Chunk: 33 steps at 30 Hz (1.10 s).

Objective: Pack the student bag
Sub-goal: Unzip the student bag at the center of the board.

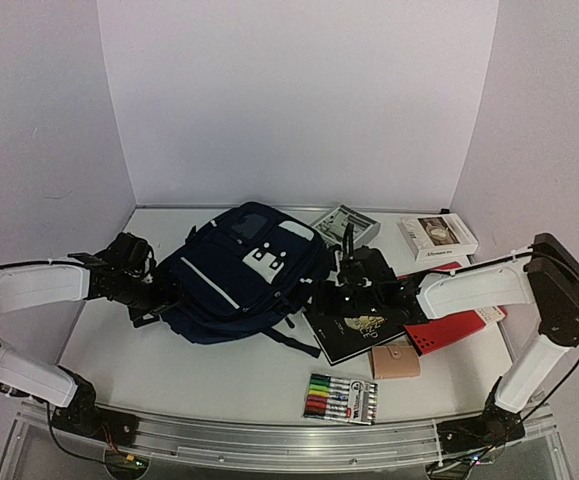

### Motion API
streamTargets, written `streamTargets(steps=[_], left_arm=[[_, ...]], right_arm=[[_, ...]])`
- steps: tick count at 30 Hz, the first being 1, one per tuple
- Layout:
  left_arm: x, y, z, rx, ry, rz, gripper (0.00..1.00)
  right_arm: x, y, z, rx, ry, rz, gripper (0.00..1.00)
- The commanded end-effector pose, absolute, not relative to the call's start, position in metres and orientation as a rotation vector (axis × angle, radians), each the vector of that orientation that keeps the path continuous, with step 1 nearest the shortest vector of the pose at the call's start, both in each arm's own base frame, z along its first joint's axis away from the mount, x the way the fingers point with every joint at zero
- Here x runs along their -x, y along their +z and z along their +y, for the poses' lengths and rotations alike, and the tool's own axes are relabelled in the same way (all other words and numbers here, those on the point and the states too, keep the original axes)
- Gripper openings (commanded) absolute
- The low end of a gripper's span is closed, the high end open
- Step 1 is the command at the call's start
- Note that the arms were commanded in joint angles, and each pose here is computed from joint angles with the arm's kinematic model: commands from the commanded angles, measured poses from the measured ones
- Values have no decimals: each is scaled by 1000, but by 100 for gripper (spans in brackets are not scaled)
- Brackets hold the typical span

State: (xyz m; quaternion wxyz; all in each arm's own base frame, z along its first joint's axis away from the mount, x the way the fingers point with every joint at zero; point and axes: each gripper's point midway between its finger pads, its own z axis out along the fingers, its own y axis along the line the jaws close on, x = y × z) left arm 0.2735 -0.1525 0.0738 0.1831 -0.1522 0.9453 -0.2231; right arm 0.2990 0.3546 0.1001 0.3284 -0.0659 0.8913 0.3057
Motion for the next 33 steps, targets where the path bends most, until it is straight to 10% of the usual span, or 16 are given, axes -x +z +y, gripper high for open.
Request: streamTargets(steps=[1, 7, 17, 33], left_arm=[[-293, 82, -165, 427, -726, 2580, 93], [-303, 74, -168, 452, -721, 2581, 79], [-328, 116, -176, 439, -808, 2412, 3], [-329, 273, -188, 229, -1000, 2090, 0]], right_arm=[[-293, 90, 383, 304, 795, 2315, 61], [-285, 71, 407, 430, 757, 2318, 53], [-290, 58, 401, 416, 663, 2317, 46], [-264, 168, 404, 462, 973, 2078, 47]])
